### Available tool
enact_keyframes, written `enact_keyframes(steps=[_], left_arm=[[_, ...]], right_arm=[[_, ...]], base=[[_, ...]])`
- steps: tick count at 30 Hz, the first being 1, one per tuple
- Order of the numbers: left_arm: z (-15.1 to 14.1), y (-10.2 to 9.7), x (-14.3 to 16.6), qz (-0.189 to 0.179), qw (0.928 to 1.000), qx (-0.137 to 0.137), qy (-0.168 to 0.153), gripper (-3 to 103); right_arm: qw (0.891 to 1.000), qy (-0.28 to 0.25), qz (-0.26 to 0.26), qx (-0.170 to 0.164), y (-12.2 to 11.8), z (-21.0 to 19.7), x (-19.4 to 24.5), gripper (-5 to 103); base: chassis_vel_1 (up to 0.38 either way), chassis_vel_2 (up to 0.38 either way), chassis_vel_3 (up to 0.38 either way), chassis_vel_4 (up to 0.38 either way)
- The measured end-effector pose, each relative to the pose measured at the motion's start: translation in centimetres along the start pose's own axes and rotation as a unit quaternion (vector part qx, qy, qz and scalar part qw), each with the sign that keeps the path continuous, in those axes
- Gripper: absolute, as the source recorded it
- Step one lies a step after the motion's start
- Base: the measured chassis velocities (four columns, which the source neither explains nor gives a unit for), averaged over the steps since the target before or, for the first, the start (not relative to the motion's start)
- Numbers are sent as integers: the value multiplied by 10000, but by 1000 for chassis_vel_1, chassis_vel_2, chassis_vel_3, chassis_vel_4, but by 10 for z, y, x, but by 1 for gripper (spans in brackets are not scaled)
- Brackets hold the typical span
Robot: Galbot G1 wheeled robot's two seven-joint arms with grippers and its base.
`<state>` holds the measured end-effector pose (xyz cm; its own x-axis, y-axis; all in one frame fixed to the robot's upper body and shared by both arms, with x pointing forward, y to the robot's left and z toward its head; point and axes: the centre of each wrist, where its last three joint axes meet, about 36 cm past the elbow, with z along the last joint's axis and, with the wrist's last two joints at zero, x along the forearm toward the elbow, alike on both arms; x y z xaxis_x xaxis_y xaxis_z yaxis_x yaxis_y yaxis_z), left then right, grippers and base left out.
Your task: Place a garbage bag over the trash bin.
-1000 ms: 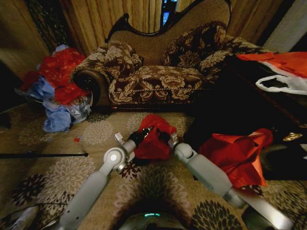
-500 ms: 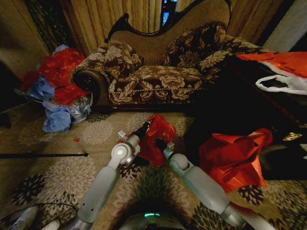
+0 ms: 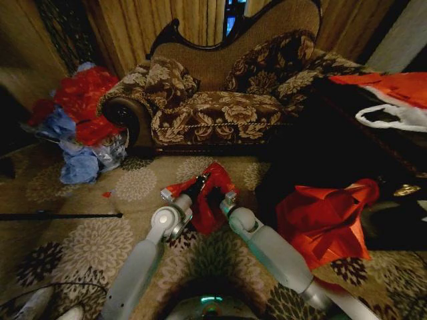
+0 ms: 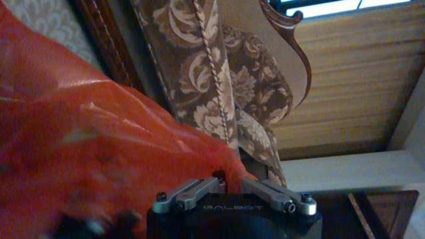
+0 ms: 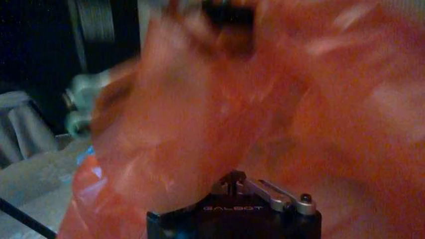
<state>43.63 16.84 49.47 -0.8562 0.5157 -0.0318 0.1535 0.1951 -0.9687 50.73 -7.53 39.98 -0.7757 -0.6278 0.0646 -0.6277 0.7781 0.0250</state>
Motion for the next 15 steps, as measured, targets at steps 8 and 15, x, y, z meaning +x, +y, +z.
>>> enact_keyframes(steps=[8,15], left_arm=[[9,-8,4,77,9999,80,53,0],[7,-6,11,61,9998,178,-83,0]], right_arm=[[9998,151,116,-63,9,21,-32,0],[9971,750,119,-42,20,39,-47,0]], base=[[0,0,0,0],[0,0,0,0]])
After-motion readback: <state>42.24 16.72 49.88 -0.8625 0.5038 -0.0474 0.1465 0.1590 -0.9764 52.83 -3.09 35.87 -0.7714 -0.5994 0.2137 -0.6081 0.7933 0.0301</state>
